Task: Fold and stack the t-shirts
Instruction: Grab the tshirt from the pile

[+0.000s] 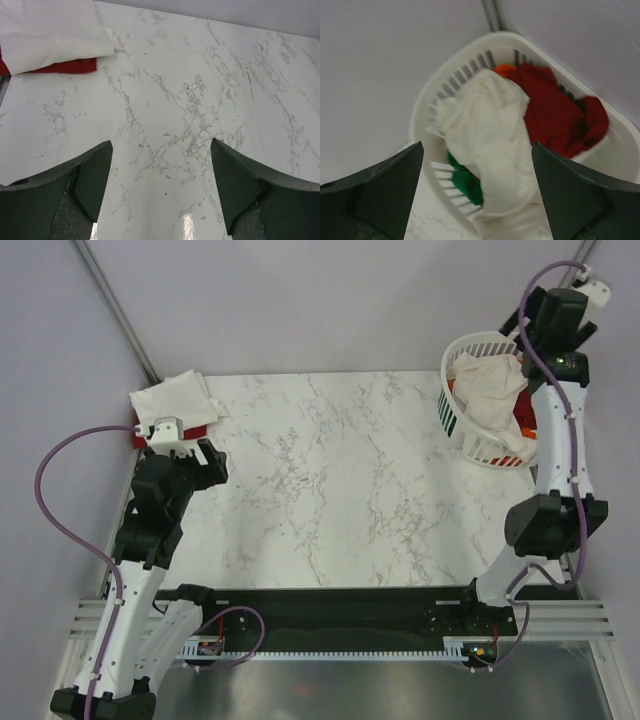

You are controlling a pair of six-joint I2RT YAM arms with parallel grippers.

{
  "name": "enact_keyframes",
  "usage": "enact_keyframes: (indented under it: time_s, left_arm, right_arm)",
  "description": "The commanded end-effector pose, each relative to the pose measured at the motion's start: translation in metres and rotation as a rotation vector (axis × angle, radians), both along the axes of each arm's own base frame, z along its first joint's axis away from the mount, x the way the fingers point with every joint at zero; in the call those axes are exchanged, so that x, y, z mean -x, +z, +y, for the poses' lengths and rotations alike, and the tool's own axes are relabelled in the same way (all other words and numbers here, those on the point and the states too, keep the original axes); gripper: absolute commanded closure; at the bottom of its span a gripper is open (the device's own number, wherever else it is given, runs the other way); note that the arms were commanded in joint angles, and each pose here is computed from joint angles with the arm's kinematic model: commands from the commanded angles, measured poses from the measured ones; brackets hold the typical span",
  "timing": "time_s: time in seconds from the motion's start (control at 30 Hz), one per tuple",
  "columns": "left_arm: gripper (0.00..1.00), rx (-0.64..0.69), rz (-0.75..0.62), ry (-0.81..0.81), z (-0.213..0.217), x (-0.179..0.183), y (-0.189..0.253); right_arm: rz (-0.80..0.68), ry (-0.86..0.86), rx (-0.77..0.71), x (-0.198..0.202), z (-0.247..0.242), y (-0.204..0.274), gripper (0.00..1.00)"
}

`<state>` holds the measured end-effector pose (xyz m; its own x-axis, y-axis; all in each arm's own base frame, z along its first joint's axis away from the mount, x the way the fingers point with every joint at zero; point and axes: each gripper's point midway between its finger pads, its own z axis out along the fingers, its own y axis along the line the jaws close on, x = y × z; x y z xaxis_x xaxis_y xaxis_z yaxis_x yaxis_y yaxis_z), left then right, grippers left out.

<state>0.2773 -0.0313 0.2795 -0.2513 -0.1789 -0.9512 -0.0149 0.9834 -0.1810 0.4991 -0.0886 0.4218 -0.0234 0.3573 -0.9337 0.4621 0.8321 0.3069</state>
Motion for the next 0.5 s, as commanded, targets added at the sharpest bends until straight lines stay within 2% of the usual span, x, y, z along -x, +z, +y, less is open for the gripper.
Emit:
enact_keyframes:
  time_s: [0.0, 0.03, 0.1, 0.13, 0.3, 0.4, 0.47]
  left_arm:
    - [0.14, -0.008, -0.043, 0.018, 0.004, -0.001, 0.018]
    - [0.14, -0.008, -0.034, 0.014, 0.002, -0.003, 0.015]
    - [0.14, -0.004, -0.02, 0.004, 0.0, -0.005, 0.012]
    - [0.14, 0.001, -0.013, -0.001, -0.001, -0.006, 0.011]
    - [0.17, 0.015, 0.007, -0.045, -0.011, -0.009, 0.008]
    - [0.17, 0.021, -0.003, -0.049, -0.012, -0.007, 0.011]
    - [0.17, 0.025, -0.005, -0.052, -0.014, -0.006, 0.011]
  right_arm:
    - [0.176, -0.008, -0.241, 0.035, -0.019, -0.058, 0.02]
    - [0.247, -0.021, -0.245, 0.042, -0.019, -0.09, 0.02]
    - [0.247, -0.048, -0.243, 0.065, -0.019, -0.093, 0.02]
    - [0.295, -0.051, -0.26, 0.076, -0.016, -0.117, 0.02]
    - [0.178, -0.113, -0.237, 0.131, -0.017, -0.099, 0.02]
    - [0.186, -0.195, -0.275, 0.157, -0.033, -0.126, 0.02]
    - [0.219, -0.197, -0.37, 0.161, -0.044, -0.158, 0.02]
